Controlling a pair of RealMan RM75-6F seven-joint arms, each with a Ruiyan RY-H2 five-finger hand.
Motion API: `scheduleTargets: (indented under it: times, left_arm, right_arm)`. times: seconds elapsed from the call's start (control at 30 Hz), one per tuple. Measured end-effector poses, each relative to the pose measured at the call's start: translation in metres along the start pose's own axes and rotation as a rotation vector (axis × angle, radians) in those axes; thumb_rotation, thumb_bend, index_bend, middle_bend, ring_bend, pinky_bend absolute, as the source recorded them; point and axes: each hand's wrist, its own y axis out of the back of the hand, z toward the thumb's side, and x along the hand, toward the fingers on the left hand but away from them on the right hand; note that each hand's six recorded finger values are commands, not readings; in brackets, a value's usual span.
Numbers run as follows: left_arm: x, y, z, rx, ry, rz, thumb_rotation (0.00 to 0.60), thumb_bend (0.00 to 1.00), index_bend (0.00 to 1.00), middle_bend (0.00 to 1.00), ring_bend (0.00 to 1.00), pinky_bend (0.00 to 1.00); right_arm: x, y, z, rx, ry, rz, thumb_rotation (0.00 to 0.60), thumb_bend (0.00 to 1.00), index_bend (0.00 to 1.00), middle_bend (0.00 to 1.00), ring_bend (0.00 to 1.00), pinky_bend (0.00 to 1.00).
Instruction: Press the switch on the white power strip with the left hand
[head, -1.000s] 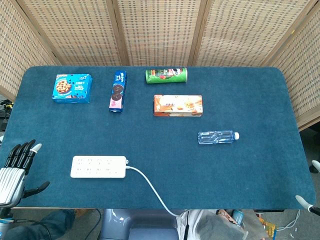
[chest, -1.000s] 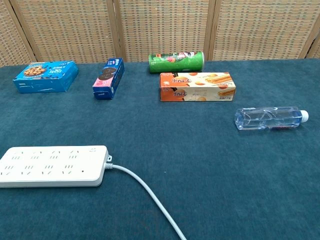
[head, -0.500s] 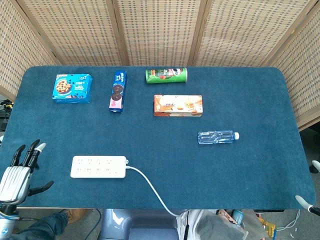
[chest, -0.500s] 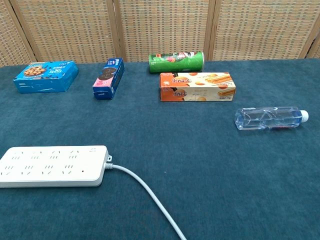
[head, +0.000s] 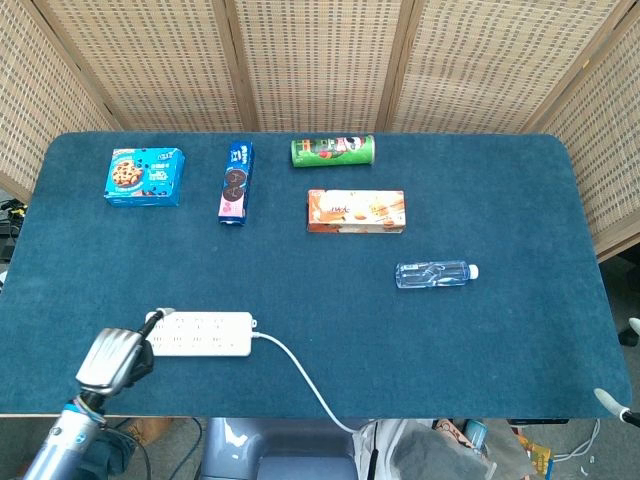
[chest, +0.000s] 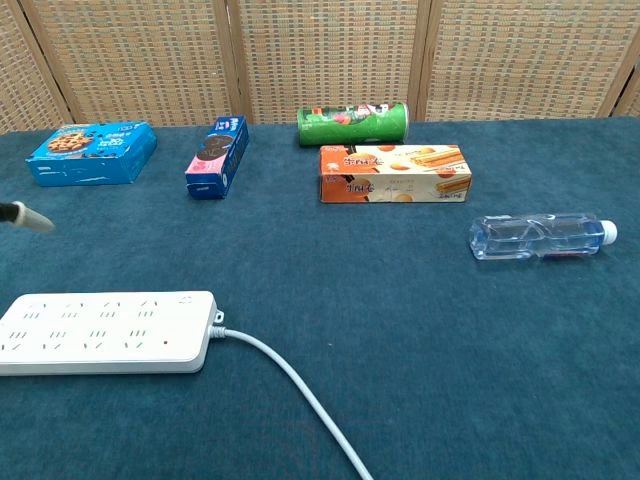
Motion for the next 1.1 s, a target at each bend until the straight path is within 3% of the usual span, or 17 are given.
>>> scheduleTargets:
  times: [0.13,0.27,0.53,1.1]
  left_arm:
    - [0.014,-0.022,0.012,-0.042,-0.021,-0.118,0.600,1.00,0.17,1.00,1.00,1.00]
    - [0.030,-0.033,0.020,-0.084,-0.010,-0.185,0.600,1.00,0.17,1.00,1.00,1.00]
    - [0.050,-0.044,0.037,-0.086,-0.001,-0.241,0.600,1.00,0.17,1.00,1.00,1.00]
    - [0.050,-0.064,0.048,-0.067,-0.003,-0.294,0.600,1.00,0.17,1.00,1.00,1.00]
  right_arm:
    - [-0.001,-0.002,-0.001,0.001,-0.002,0.008,0.600,0.00,0.06,0.02,0.00,0.00]
    - [-0.002,-0.003,-0.001,0.003,-0.006,0.013,0.600,0.00,0.06,0.02,0.00,0.00]
    - [-0.004,-0.003,-0.003,-0.001,-0.016,0.015,0.600,0.00,0.06,0.02,0.00,0.00]
    - [-0.003,0.001,-0.005,-0.015,-0.018,0.007,0.600,0.00,0.06,0.02,0.00,0.00]
